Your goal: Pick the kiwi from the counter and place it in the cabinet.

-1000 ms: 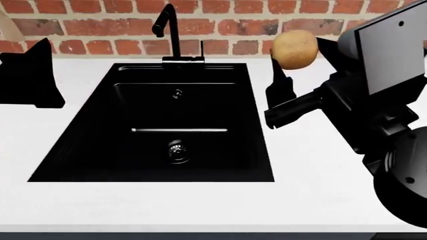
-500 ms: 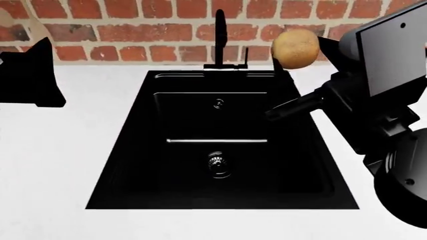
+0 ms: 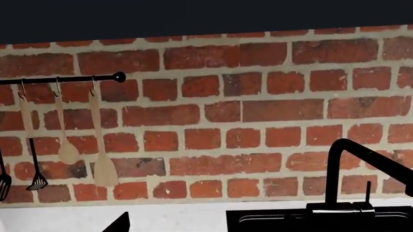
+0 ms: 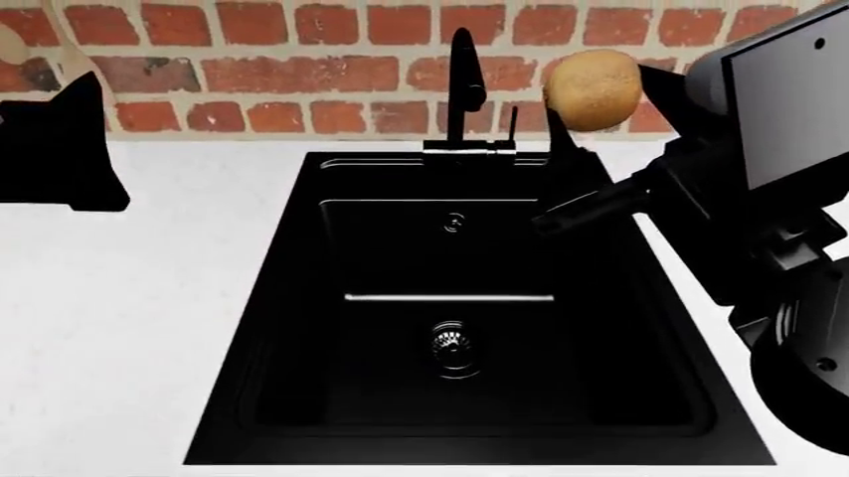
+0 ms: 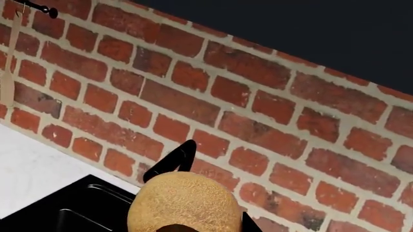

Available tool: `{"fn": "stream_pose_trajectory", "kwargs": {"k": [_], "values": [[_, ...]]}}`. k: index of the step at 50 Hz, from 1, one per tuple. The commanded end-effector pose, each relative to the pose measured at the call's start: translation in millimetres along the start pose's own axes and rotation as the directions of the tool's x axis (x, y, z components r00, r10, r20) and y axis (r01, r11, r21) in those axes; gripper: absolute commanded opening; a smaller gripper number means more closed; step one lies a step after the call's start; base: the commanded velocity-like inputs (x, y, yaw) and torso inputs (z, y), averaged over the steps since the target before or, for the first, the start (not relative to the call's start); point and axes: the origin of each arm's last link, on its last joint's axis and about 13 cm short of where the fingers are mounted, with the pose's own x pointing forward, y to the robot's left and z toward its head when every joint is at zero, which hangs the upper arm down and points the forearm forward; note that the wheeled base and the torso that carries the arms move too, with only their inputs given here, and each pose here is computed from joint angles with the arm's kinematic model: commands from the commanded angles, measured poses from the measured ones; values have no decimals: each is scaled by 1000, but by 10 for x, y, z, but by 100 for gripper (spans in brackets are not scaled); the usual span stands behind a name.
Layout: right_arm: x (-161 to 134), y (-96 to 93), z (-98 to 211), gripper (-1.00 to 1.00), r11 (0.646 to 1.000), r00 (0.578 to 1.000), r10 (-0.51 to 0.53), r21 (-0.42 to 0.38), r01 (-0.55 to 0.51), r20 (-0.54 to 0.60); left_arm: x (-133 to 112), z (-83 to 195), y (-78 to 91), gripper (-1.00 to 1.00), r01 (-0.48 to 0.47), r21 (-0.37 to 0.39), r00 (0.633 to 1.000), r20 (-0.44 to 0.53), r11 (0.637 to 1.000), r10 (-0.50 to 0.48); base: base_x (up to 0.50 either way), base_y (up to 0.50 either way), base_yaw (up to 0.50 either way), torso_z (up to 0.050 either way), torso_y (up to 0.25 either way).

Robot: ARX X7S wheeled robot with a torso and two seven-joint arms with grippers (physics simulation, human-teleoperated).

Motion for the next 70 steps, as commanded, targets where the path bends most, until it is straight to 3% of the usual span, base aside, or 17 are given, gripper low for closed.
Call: {"fn": "stream_pose_trajectory", "kwargs": {"k": [1,11,21,30,47,70], "values": [[-12,-40,191,-100,1000,997,-13,-13,14,70,2,3,5,100,0,-2,1000,1,1000,0,0,0,0,0,0],[-192,-63,914,-100,998,922,-15,-51,37,386,16,14,12,100,3,-8,1000,7,1000,-2,0,0,0,0,0],[-229,-50,1179,-100,996,891,2,-82,40,453,25,6,18,100,4,-12,1000,8,1000,-4,0,0,0,0,0],[-56,-127,1368,-100,992,897,-5,-114,62,443,32,7,5,100,11,-11,1000,8,1000,-11,0,0,0,0,0],[563,-418,1851,-100,979,924,-62,-159,131,377,46,2,-7,100,12,-9,1000,5,1000,-12,0,0,0,0,0],[983,-617,2037,-100,968,935,-124,-168,189,333,67,-9,-11,100,14,-12,1000,3,1000,-14,0,0,0,0,0]]}}
